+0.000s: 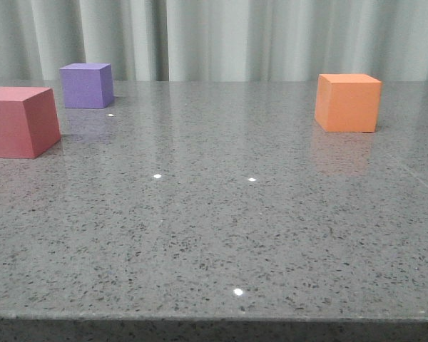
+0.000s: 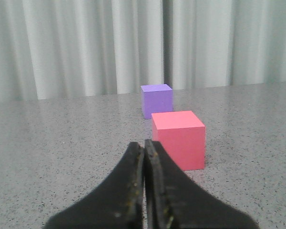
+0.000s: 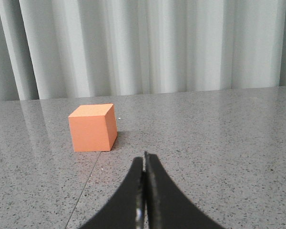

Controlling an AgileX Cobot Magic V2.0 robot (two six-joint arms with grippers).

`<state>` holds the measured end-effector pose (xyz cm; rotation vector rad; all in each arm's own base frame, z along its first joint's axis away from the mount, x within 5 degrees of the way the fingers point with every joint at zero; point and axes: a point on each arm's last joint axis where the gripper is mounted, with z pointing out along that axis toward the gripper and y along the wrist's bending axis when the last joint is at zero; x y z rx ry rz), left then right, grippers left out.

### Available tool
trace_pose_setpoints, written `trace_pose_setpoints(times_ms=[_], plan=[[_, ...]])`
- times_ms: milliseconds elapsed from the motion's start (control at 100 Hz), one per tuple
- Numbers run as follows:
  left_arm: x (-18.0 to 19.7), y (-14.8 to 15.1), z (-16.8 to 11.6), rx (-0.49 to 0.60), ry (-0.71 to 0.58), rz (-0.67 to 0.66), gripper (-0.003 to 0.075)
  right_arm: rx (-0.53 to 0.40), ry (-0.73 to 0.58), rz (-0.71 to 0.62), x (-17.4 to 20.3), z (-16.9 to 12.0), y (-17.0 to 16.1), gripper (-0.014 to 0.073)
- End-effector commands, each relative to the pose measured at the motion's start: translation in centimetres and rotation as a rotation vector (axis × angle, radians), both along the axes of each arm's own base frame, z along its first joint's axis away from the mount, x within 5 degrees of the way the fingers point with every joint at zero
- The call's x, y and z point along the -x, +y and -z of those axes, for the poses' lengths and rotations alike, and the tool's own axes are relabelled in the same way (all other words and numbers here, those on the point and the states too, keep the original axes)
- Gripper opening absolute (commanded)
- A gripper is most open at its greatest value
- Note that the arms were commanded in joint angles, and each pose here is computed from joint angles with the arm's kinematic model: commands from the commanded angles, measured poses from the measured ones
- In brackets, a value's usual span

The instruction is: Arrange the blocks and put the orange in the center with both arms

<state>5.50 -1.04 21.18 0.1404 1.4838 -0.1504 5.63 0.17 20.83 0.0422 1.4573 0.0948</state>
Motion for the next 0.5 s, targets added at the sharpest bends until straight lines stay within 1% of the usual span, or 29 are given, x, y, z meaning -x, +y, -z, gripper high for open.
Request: trace_pose_setpoints(times_ms=[0,290,390,460,490], plan=[[0.2,0.0,0.6,0.023,-0.064,0.004,-0.002,0.005,-0.12,0.005,0.4,-1.5,0.0,-0.011],[0.2,0.0,0.6,0.023,-0.064,0.004,-0.002,0.003,-0.202,0.003,0.7,-2.5,0.0,-0.011],[0.2,0.0,0.6,0.023,-0.064,0.004,-0.002,0.003,-0.213,0.004,0.9,-3.9,0.0,-0.011],[0.2,0.0,0.6,0.023,-0.064,0.004,-0.002,0.003,-0.195,0.006,1.1,-5.3,0.0,-0.011],[0.2,0.0,0.6,0.023,-0.064,0.004,-0.002,0.004,-0.166,0.007,1.1,-5.9,-0.1,-0.011]])
